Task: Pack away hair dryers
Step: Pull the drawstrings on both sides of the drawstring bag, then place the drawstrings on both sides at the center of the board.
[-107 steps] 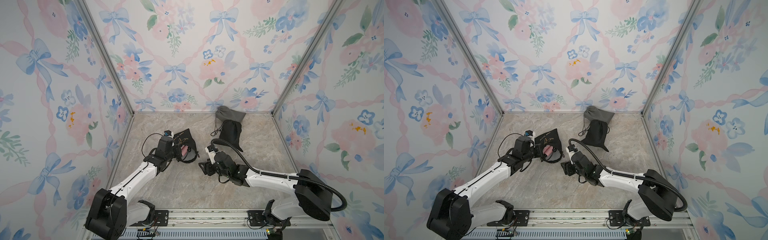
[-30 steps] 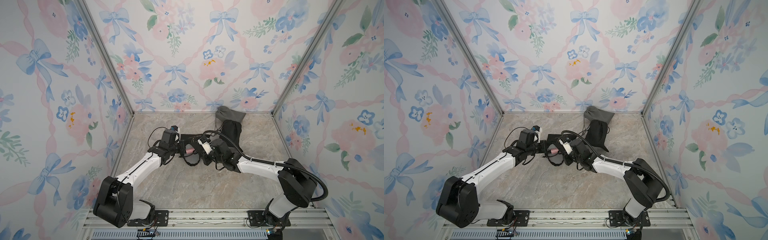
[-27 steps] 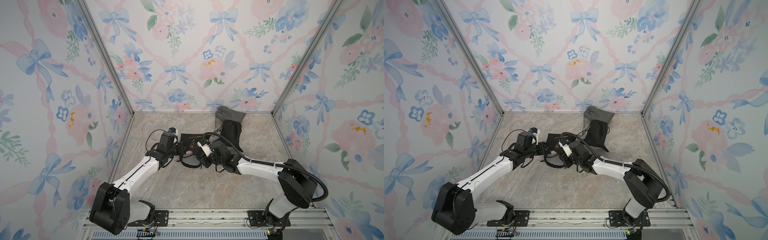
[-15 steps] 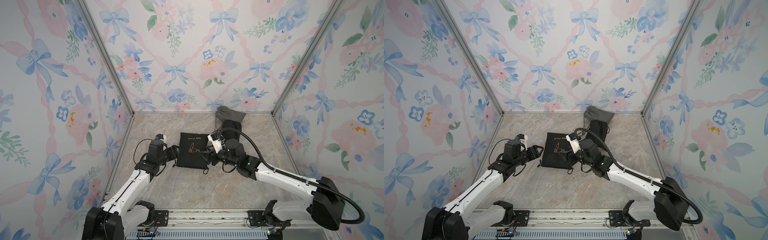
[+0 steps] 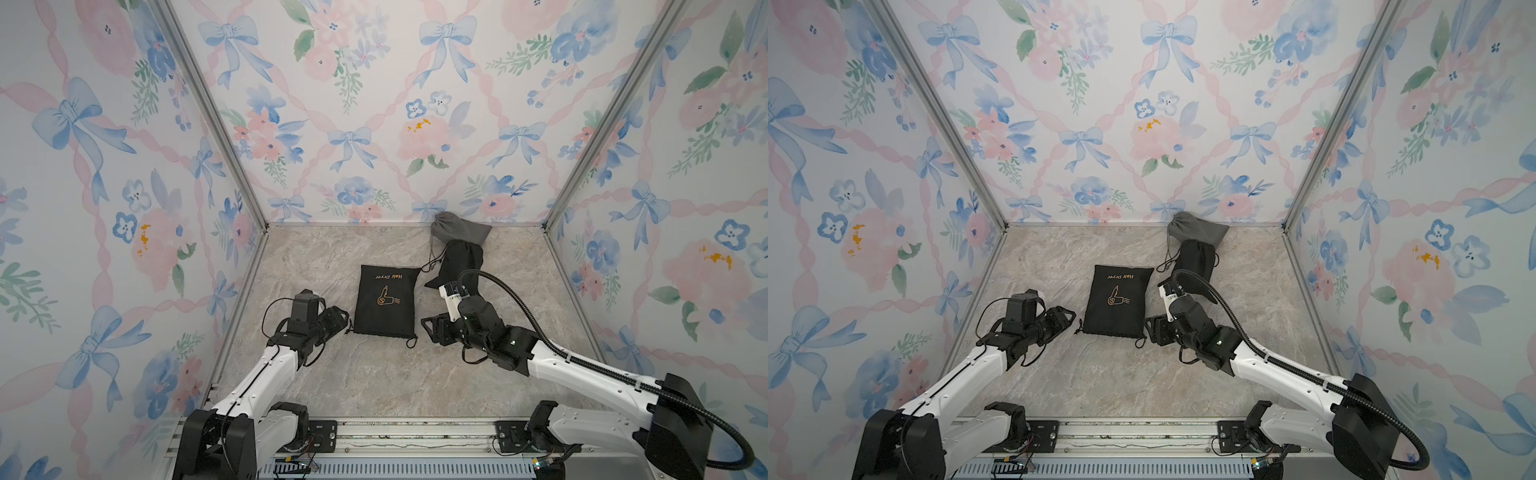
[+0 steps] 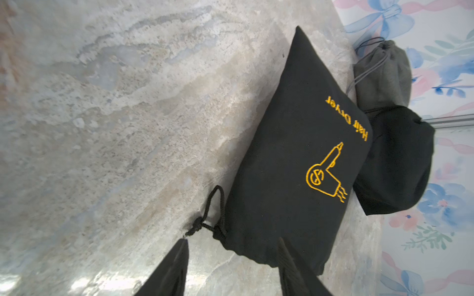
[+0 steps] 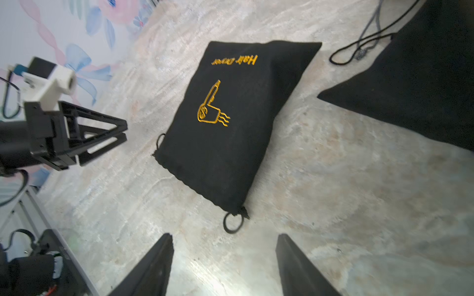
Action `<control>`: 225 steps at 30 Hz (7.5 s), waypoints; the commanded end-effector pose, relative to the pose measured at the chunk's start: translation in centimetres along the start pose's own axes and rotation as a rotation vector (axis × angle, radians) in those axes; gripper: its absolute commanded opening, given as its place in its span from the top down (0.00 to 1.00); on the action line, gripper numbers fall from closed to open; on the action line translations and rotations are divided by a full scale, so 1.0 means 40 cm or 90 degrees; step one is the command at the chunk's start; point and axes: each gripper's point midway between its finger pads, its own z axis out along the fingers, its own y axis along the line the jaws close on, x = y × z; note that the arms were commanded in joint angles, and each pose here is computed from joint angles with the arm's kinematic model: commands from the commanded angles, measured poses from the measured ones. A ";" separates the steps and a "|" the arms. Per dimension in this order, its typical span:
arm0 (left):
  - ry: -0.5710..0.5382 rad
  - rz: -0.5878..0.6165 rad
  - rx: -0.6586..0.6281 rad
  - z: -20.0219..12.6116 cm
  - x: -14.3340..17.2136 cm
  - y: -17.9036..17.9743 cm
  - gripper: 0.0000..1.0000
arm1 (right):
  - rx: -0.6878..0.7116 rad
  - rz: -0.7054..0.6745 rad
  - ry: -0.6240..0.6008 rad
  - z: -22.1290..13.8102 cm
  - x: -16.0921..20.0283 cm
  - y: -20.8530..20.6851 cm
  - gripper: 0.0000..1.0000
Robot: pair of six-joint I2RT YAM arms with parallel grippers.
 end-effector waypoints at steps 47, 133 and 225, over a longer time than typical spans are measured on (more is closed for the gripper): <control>0.043 -0.291 -0.293 0.136 0.071 0.043 0.49 | -0.040 -0.296 0.005 0.125 0.107 0.007 0.37; -0.068 -0.299 -0.151 0.055 -0.120 -0.124 1.00 | -0.104 -0.167 0.217 0.330 0.233 -0.019 0.69; -0.304 0.345 -0.121 0.260 -0.809 -0.448 0.02 | 0.118 -0.006 -0.281 0.182 -0.792 -0.476 0.21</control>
